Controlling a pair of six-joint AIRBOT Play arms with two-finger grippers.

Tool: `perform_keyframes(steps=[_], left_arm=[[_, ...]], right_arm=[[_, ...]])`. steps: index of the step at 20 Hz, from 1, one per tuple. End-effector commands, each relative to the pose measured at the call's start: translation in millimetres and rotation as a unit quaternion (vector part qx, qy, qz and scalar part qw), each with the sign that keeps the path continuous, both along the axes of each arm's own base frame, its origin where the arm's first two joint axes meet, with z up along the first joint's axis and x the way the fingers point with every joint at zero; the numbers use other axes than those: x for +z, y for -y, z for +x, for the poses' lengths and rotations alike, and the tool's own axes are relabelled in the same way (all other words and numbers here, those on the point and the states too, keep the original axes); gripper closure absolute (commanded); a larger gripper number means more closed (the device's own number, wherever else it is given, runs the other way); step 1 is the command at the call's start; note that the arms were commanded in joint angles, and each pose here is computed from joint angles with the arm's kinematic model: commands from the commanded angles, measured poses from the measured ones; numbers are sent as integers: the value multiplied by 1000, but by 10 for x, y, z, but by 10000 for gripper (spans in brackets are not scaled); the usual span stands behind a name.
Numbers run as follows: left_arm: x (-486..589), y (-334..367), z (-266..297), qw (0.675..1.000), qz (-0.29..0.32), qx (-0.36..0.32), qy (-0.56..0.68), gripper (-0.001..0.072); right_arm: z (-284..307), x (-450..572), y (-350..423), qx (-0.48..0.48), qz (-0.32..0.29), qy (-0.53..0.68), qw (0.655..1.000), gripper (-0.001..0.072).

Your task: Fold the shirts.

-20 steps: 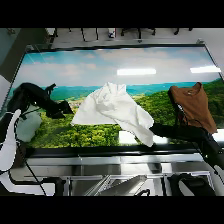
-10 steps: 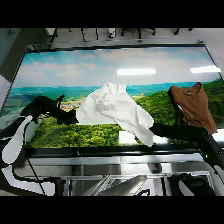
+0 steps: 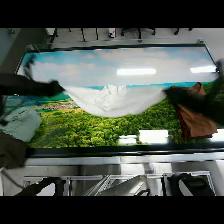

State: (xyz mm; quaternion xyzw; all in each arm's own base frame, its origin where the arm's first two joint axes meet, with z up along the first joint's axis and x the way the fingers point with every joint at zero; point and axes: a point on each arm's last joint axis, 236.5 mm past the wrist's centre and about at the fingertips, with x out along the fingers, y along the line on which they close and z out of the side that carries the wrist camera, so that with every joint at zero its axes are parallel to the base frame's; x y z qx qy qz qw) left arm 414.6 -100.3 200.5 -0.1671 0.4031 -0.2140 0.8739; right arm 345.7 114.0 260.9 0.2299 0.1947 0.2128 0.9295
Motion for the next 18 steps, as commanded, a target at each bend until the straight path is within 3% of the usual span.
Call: perform_keyframes(steps=[1, 4, 7, 9, 12, 15, 18], left_arm=[[2542, -68, -954, 944, -2, 42, 328, 690], [3710, -221, -2100, 861, 51, 93, 498, 690], [3977, -367, -2537, 822, 91, 144, 543, 689], [3824, -441, -2401, 834, 95, 156, 520, 689], [3151, -568, -1766, 892, 89, 147, 418, 689], [2168, -503, -996, 953, 70, 100, 277, 689], [958, -285, -166, 984, 76, 41, 154, 689]], right_arm=[[-825, 2311, 160, -37, -32, 298, 953, 691], [-1516, 3117, 214, -57, -67, 402, 911, 691], [-1745, 3302, 200, -57, -74, 427, 899, 691], [-1656, 3232, 176, -50, -79, 413, 906, 691], [-1173, 2914, 122, -30, -97, 352, 930, 691], [-295, 2059, -1, 20, -118, 212, 970, 691], [609, 815, -33, 50, -113, 48, 991, 692]])
